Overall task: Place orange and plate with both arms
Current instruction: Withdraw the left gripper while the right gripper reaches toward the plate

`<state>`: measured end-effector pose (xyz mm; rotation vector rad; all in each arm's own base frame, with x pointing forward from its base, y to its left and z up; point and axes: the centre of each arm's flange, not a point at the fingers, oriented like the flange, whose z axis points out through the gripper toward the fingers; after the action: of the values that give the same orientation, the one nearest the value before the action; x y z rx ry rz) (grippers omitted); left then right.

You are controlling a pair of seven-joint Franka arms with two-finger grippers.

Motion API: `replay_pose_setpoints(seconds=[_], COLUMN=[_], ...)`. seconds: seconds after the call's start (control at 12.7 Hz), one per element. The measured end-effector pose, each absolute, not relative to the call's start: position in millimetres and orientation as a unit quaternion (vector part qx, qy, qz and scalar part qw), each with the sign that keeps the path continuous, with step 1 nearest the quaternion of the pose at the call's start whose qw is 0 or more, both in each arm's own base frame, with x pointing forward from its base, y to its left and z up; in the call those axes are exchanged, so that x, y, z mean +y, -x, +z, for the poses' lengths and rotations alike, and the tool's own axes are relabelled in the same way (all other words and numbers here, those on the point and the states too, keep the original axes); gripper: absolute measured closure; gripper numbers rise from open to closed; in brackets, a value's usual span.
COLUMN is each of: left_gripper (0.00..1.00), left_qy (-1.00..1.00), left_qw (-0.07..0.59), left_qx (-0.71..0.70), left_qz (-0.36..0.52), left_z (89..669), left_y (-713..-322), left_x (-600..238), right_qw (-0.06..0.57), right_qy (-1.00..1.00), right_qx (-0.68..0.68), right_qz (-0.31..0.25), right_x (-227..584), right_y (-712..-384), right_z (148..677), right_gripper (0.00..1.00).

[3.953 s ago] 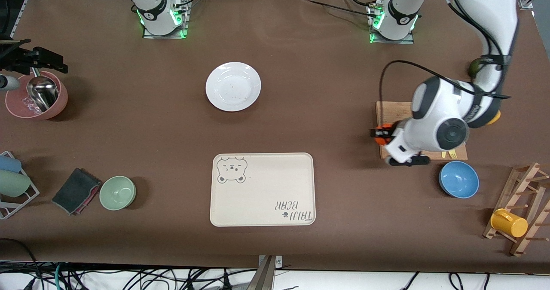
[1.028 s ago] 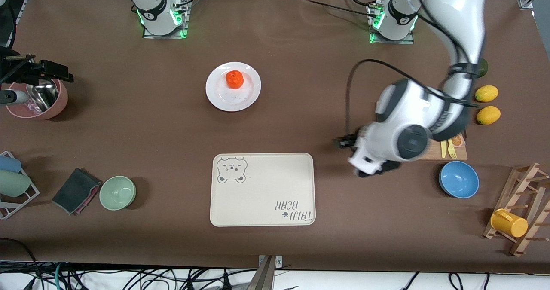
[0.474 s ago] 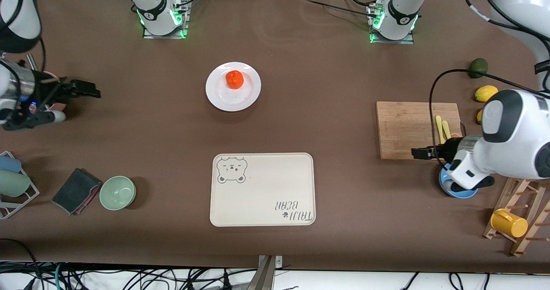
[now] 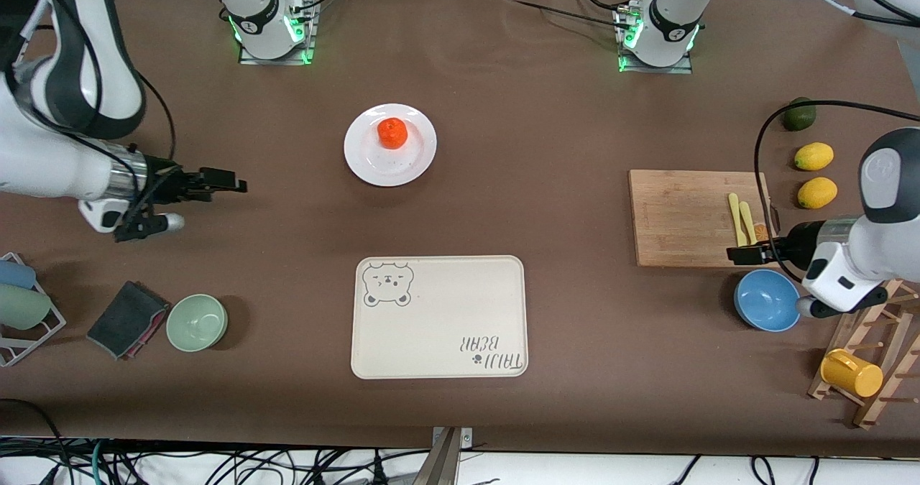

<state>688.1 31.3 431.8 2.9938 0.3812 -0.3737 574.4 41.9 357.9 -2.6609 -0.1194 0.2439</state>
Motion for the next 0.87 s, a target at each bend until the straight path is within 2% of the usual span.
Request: replay_pose_setpoints(seconds=[0.32,0.47,0.87], left_gripper=[0.00,0.00,0.00], left_qy=[-0.989,-0.992,-0.995], left_qw=[0.044,0.023,0.020], left_qx=[0.131,0.123,0.096], left_qz=[-0.047,-0.013,-0.004], left_z=[503.2,529.4,567.2], left_y=[-676.1,-648.9,-583.5], left_x=[37.2,13.3,-21.1], right_qw=[0.294,0.315,0.376], right_qy=[0.953,0.946,0.926], right_qx=[-0.044,-0.040,-0.031], right_qz=[0.066,0.057,0.024], right_x=[78.1,99.3,124.5], right_y=[-526.2,-504.8,-472.1], right_z=[276.5,250.5,202.3], right_gripper=[0.00,0.00,0.00])
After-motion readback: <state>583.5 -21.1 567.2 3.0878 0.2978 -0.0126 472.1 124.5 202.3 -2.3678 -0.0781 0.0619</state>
